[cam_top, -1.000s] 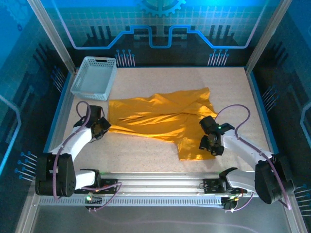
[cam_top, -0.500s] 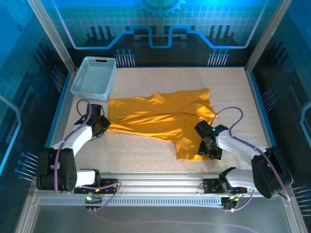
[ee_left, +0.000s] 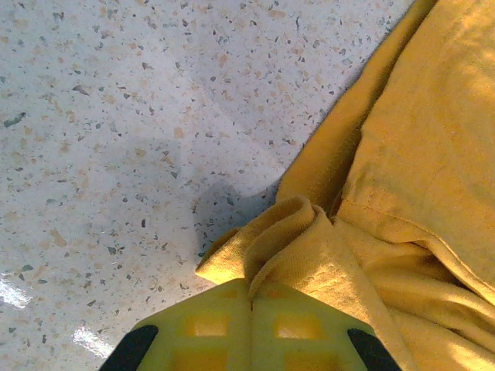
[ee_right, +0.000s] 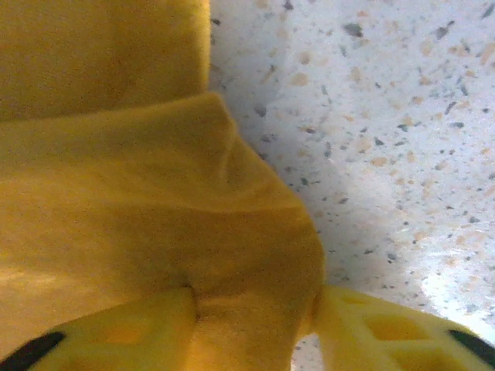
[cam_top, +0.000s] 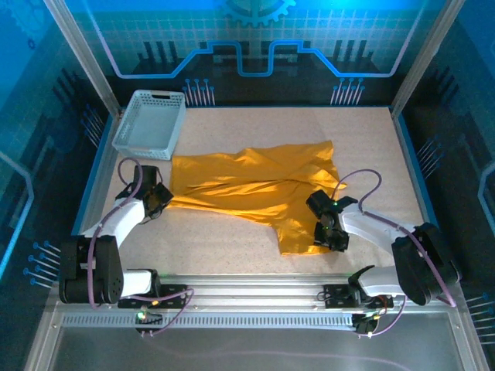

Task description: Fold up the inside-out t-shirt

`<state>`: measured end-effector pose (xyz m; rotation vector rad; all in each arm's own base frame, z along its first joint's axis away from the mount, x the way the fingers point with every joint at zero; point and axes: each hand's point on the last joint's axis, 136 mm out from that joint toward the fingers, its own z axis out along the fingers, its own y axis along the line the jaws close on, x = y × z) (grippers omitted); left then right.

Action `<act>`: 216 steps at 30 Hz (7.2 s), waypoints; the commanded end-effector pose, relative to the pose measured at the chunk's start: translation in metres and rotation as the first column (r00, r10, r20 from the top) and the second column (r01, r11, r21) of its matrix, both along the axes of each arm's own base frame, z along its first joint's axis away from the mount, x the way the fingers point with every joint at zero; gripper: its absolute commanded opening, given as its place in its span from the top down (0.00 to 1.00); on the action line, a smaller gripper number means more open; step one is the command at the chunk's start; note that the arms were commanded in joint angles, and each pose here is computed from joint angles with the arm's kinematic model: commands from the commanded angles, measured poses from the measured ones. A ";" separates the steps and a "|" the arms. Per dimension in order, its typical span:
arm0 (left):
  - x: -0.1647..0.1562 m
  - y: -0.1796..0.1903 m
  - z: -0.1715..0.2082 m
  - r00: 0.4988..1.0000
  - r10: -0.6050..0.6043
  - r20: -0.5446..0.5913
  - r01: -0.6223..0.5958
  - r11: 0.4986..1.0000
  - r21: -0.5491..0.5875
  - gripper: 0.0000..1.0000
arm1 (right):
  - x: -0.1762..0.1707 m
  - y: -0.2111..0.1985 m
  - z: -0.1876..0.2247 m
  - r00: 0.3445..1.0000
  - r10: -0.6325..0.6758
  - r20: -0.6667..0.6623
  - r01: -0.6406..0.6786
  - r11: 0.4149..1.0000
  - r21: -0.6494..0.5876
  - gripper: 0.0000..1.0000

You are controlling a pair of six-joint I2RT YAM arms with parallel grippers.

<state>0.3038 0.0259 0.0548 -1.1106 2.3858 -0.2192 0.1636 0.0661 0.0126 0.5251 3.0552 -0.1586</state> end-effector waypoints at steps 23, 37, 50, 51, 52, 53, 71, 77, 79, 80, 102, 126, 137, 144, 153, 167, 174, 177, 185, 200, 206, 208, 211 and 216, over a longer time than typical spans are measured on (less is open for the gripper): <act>-0.052 -0.033 0.015 0.997 -0.076 0.034 0.077 0.996 -0.042 1.00 | 0.021 -0.047 0.110 0.954 -0.025 0.298 0.046 0.997 -0.062 1.00; -0.110 -0.048 0.023 0.998 -0.038 0.050 0.039 0.999 -0.017 1.00 | 0.049 -0.060 0.158 0.886 -0.101 0.453 0.086 0.995 0.053 0.98; 0.028 -0.043 0.074 0.985 -0.117 0.128 0.103 0.988 0.111 1.00 | 0.180 -0.028 0.182 0.862 0.009 0.507 -0.056 0.995 0.078 0.96; 0.035 -0.041 0.074 0.985 -0.113 0.129 0.099 0.989 0.113 1.00 | 0.189 -0.026 0.183 0.860 0.021 0.510 -0.067 0.995 0.072 0.96; 0.041 -0.037 0.072 0.987 -0.100 0.122 0.086 0.989 0.120 1.00 | 0.199 -0.026 0.182 0.863 0.023 0.504 -0.064 0.996 0.066 0.96; 0.048 -0.034 0.070 0.989 -0.092 0.117 0.078 0.990 0.117 1.00 | 0.208 -0.025 0.180 0.865 0.029 0.500 -0.068 0.996 0.059 0.96; 0.102 -0.010 0.036 0.997 -0.036 0.070 0.031 0.997 0.068 1.00 | 0.313 -0.034 0.163 0.890 0.038 0.455 -0.021 0.999 -0.043 0.96; 0.114 -0.006 0.014 0.999 -0.048 0.013 0.047 0.996 0.075 1.00 | 0.330 -0.029 0.142 0.910 0.051 0.411 -0.027 0.998 -0.064 0.96; 0.116 -0.004 0.006 0.999 -0.045 -0.015 0.046 0.996 0.075 1.00 | 0.333 -0.030 0.132 0.918 0.049 0.392 -0.026 0.998 -0.066 0.94; 0.116 -0.003 0.003 0.999 -0.044 -0.027 0.046 0.996 0.080 0.98 | 0.334 -0.031 0.128 0.922 0.049 0.384 -0.025 0.997 -0.069 0.94; 0.096 -0.072 0.032 0.973 -0.228 0.033 0.227 0.974 0.024 0.25 | 0.292 0.053 0.109 0.891 0.174 0.419 -0.275 0.942 0.193 0.39; 0.085 -0.048 -0.017 0.987 -0.143 -0.075 0.139 0.988 -0.061 0.12 | 0.286 -0.051 0.064 0.935 -0.145 0.323 0.083 0.977 0.199 0.28; 0.094 -0.128 0.027 0.943 -0.331 -0.044 0.332 0.943 0.013 0.04 | 0.306 0.017 0.089 0.916 0.130 0.379 -0.191 0.973 0.128 0.29; 0.096 -0.173 -0.002 0.918 -0.386 -0.093 0.387 0.922 -0.011 0.04 | 0.331 0.056 0.063 0.922 0.252 0.295 -0.306 0.940 0.154 0.30; 0.107 -0.182 -0.037 0.904 -0.394 -0.164 0.395 0.918 -0.024 0.04 | 0.317 0.006 0.017 0.986 0.011 0.167 -0.041 0.984 0.174 0.32; 0.168 -0.225 -0.019 0.825 -0.553 -0.121 0.555 0.832 -0.017 0.03 | 0.212 -0.075 0.031 0.893 -0.371 0.254 0.301 0.912 0.278 0.32; 0.168 -0.229 0.039 0.815 -0.576 -0.065 0.579 0.812 0.071 0.01 | 0.236 -0.020 0.093 0.907 -0.039 0.418 -0.050 0.979 0.199 0.31; 0.176 -0.209 0.040 0.846 -0.531 -0.052 0.533 0.843 0.074 0.01 | 0.254 0.005 0.091 0.915 0.040 0.402 -0.127 0.973 0.190 0.30; 0.217 -0.188 0.009 0.889 -0.458 0.014 0.458 0.886 -0.069 0.01 | 0.268 0.000 0.045 0.954 -0.041 0.298 -0.036 0.968 0.249 0.30; 0.253 -0.187 -0.048 0.914 -0.405 -0.031 0.389 0.894 -0.222 0.01 | 0.169 -0.006 0.011 0.959 -0.212 0.189 0.153 0.946 0.287 0.29; 0.275 -0.226 -0.043 0.870 -0.493 0.011 0.482 0.845 -0.230 0.01 | 0.105 0.018 0.003 0.963 -0.213 0.167 0.154 0.938 0.311 0.28; 0.280 -0.241 -0.040 0.852 -0.522 0.033 0.515 0.827 -0.226 0.01 | 0.090 0.033 0.005 0.967 -0.183 0.175 0.121 0.941 0.315 0.28; 0.288 -0.261 -0.029 0.828 -0.555 0.082 0.557 0.796 -0.235 0.01 | 0.076 0.065 0.008 0.976 -0.102 0.191 0.031 0.938 0.345 0.28; 0.284 -0.274 0.011 0.799 -0.588 0.123 0.600 0.772 -0.207 0.01 | 0.072 0.118 0.033 0.965 0.132 0.228 -0.198 0.934 0.298 0.27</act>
